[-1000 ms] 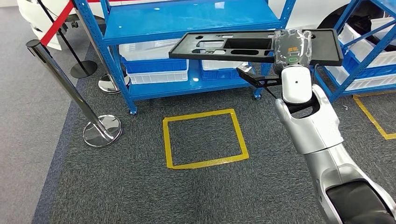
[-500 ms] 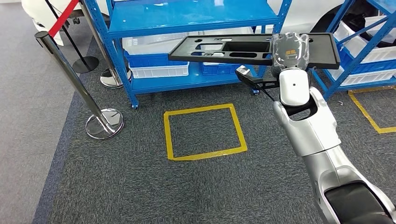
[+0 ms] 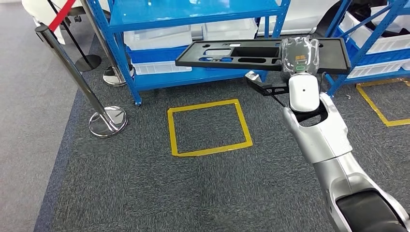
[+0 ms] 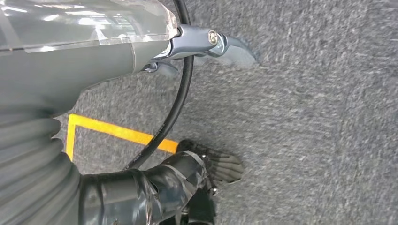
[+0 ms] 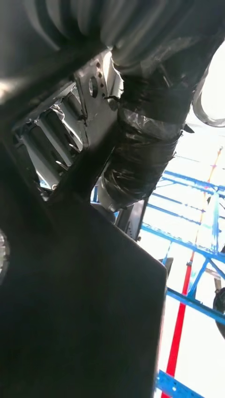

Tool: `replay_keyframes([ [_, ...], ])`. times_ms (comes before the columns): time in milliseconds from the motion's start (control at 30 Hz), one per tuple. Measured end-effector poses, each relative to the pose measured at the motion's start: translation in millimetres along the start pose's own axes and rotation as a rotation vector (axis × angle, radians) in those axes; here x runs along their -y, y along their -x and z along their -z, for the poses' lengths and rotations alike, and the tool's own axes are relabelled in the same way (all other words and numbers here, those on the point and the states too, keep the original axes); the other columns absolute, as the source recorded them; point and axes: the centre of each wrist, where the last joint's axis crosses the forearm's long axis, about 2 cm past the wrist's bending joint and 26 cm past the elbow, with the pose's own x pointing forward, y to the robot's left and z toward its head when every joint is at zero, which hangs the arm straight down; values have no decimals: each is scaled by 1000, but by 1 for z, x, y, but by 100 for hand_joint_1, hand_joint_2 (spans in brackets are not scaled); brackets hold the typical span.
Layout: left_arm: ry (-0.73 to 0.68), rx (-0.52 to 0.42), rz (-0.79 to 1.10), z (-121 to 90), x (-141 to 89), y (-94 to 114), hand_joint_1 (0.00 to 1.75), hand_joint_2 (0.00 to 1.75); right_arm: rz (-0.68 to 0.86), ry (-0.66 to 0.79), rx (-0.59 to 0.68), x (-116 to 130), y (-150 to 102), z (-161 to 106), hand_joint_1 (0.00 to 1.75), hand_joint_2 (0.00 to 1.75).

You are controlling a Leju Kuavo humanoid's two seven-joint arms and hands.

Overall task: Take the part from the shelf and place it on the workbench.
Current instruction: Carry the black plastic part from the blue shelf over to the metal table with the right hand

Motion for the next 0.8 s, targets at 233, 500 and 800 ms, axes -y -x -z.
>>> replay_keyframes([
  [233, 0, -2, -2, 0, 0, 0, 0, 175, 5, -9, 1, -3, -2, 0, 175, 175],
  [500, -7, 5, 1, 2, -2, -4, 0, 175, 5, -12, 0, -5, -1, -1, 175, 175],
  [800, -8, 5, -1, 3, -2, -5, 0, 175, 4, -27, -5, -10, 1, -3, 175, 175],
])
